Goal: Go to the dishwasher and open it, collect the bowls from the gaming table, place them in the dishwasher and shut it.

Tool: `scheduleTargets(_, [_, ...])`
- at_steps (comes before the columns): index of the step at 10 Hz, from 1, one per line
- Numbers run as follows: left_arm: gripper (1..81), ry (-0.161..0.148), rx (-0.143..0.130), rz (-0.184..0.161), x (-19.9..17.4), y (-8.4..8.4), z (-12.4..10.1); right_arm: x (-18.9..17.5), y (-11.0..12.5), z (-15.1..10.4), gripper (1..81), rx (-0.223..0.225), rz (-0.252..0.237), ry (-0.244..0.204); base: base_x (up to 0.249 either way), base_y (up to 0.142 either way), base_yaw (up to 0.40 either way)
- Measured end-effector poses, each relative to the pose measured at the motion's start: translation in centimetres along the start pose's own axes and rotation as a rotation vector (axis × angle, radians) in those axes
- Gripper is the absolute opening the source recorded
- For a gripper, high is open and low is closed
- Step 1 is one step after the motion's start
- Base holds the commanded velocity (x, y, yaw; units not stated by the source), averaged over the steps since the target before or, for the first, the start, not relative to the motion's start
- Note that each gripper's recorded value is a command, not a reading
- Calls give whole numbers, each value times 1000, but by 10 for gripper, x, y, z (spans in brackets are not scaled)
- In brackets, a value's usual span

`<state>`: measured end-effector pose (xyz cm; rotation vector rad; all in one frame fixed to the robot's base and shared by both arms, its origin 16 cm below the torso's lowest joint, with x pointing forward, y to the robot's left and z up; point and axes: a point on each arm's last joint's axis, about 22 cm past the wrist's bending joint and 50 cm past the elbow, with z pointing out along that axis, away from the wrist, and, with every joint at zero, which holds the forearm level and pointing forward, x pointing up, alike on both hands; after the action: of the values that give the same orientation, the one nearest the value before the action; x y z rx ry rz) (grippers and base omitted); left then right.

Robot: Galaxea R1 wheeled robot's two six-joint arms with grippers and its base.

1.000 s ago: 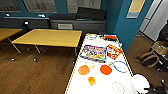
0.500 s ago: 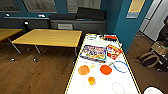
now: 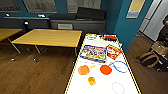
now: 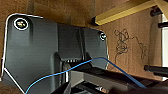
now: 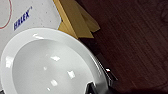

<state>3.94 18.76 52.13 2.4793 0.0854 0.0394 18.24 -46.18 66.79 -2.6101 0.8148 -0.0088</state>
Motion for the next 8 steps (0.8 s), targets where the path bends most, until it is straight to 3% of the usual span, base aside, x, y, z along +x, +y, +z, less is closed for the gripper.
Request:
scheduleTargets(1, [811,7,-13,1,9,-1,-23,-24,1,20,10,15,-12,-15,0,0,0])
scheduleTargets(3, [811,40,-36,5,32,1,-67,-53,8,56,10,33,-32,5,0,0,0])
scheduleTargets(6, [811,105,-42,25,84,3,-135,-122,-5,108,10,85,-59,-62,0,0,0])
scheduleTargets(8, [811,165,-76,30,129,22,-154,-166,-4,126,10,99,-69,-99,0,0,0])
